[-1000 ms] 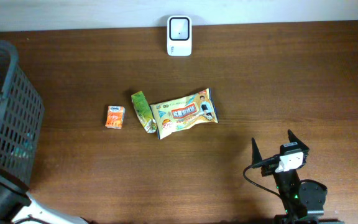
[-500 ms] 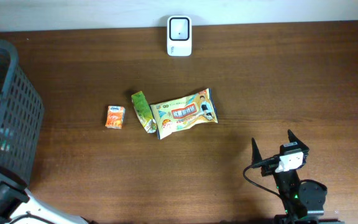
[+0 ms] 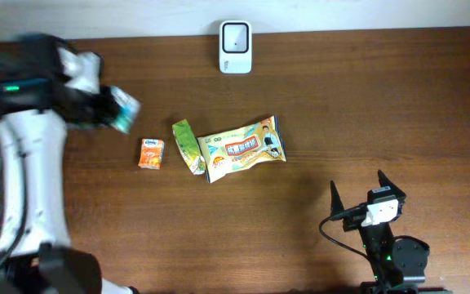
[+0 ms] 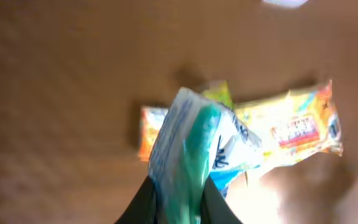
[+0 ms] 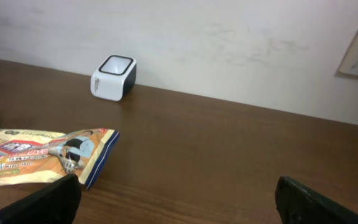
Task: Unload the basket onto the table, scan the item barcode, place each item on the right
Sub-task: 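Grasp a small teal box from the basket and place it beside orange box, then reach the right gripper to the yellow snack bag and grasp it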
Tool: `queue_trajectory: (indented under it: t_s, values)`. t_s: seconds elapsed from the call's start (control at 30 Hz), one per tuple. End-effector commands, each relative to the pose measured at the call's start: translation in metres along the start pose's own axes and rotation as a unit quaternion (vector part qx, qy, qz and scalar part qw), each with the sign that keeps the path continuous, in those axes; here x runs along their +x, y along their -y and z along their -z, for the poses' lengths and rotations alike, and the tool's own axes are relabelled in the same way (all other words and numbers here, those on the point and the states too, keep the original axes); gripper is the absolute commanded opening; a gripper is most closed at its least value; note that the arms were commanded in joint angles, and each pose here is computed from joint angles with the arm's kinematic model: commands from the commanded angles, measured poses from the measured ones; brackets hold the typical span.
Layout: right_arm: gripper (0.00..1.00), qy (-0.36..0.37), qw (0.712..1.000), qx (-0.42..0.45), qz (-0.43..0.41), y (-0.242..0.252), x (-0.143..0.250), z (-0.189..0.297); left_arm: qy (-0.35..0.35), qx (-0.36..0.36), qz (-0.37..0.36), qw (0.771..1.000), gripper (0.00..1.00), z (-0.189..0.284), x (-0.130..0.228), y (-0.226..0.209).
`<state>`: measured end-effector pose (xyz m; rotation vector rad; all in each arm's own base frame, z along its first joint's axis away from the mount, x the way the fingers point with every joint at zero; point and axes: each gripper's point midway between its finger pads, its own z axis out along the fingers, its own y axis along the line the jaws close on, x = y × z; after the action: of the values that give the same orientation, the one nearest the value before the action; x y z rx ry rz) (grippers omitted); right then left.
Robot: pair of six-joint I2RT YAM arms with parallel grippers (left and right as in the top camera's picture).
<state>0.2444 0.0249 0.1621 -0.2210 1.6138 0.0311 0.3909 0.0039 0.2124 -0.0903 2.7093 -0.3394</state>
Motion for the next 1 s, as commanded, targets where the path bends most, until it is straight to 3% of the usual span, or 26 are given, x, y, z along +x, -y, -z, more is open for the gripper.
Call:
queue_trajectory:
  t_s: [0.0,0.17,0.2,0.23,0.27,0.3,0.43,0.67,0.7,0.8,0.9,0.97]
  values:
    - [0.99,-0.003,1.0,-0.003,-0.005,-0.002,0.003,0.0,-0.059,0.016,0.031,0.998,0.0,-0.075,0.052,0.021]
    - [0.99,-0.003,1.0,-0.003,-0.005,-0.002,0.003,0.0,-0.076,0.0,0.041,0.996,0.15,-0.14,0.104,0.032]
    - [0.99,-0.003,1.0,-0.003,-0.005,-0.002,0.003,0.0,-0.081,-0.015,0.046,0.996,0.28,-0.142,0.11,0.026]
    - [0.99,-0.003,1.0,-0.003,-0.005,-0.002,0.003,0.0,-0.082,-0.028,0.046,0.995,0.64,-0.142,0.111,0.021]
    - [0.99,-0.003,1.0,-0.003,-0.005,-0.002,0.003,0.0,-0.082,-0.029,0.046,0.995,0.75,-0.142,0.11,0.021]
    - [0.99,-0.003,1.0,-0.003,-0.005,-0.002,0.003,0.0,-0.081,-0.029,0.046,0.995,0.98,-0.142,0.11,0.021]
    - [0.99,-0.003,1.0,-0.003,-0.005,-0.002,0.003,0.0,-0.074,-0.027,0.045,0.996,0.99,-0.12,0.086,0.03]
    - [0.99,0.025,1.0,0.006,0.001,0.002,-0.011,0.0,0.022,-0.009,0.013,1.0,0.99,-0.007,-0.01,0.069]
    - [0.99,0.049,0.998,-0.035,0.002,-0.012,-0.023,0.002,0.071,-0.051,0.004,0.996,0.99,0.022,-0.035,0.061]
    - [0.99,0.059,0.995,-0.079,-0.03,-0.025,-0.04,0.006,0.098,-0.106,-0.06,0.988,0.99,0.038,-0.049,0.048]
    - [0.99,0.018,0.991,-0.126,-0.041,-0.036,-0.062,0.006,0.101,-0.116,-0.142,0.978,0.99,0.043,-0.055,0.047]
    - [0.99,-0.061,0.985,-0.147,-0.066,-0.036,-0.079,-0.009,0.102,-0.13,-0.129,0.978,0.99,0.047,-0.058,0.029]
